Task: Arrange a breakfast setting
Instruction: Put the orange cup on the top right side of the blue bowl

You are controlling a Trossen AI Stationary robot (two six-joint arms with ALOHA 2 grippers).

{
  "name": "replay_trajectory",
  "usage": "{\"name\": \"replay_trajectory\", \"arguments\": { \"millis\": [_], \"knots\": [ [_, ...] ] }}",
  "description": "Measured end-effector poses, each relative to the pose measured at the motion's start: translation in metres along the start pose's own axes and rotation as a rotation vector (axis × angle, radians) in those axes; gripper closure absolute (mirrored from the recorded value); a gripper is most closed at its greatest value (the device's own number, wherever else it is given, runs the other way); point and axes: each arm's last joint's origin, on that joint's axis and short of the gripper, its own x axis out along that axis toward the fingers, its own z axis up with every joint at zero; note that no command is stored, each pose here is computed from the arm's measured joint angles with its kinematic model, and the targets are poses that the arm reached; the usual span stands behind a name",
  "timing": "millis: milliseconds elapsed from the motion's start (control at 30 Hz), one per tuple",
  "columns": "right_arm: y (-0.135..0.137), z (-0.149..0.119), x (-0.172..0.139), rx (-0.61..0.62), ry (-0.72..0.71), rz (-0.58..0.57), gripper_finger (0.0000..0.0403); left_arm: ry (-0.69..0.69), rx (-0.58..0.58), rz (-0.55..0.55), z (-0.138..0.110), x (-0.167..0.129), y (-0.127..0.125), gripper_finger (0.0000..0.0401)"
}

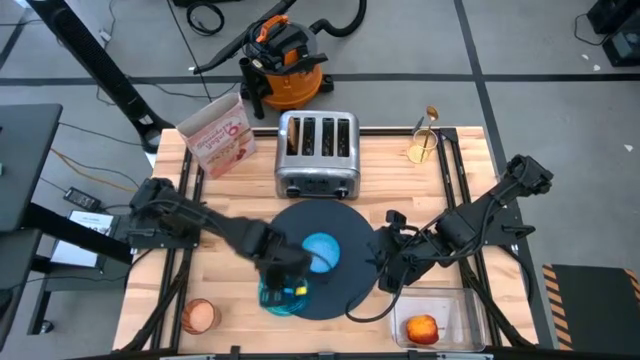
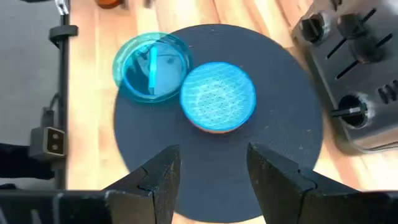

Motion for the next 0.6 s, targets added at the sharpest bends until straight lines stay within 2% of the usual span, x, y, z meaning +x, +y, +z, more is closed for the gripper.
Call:
{"name": "replay_trajectory", "arguments": {
  "millis": [167, 400, 600],
  "knots": [
    [0.015, 0.003, 0.003, -0.06, -0.066, 0.062, 0.0212, -0.003, -0.107, -0.022, -0.03, -0.011, -0.038, 0.0273],
    [0.033, 0.003, 0.017, -0.131, -0.105, 0.092, 0.0212, 0.015, -0.484, -0.122, -0.077, -0.039, -0.08, 0.0273],
    [0.042, -0.003, 0.038, -0.168, -0.06, 0.063, 0.0212, 0.088, -0.673, -0.132, -0.118, -0.04, -0.115, 0.0273]
  ]
}}
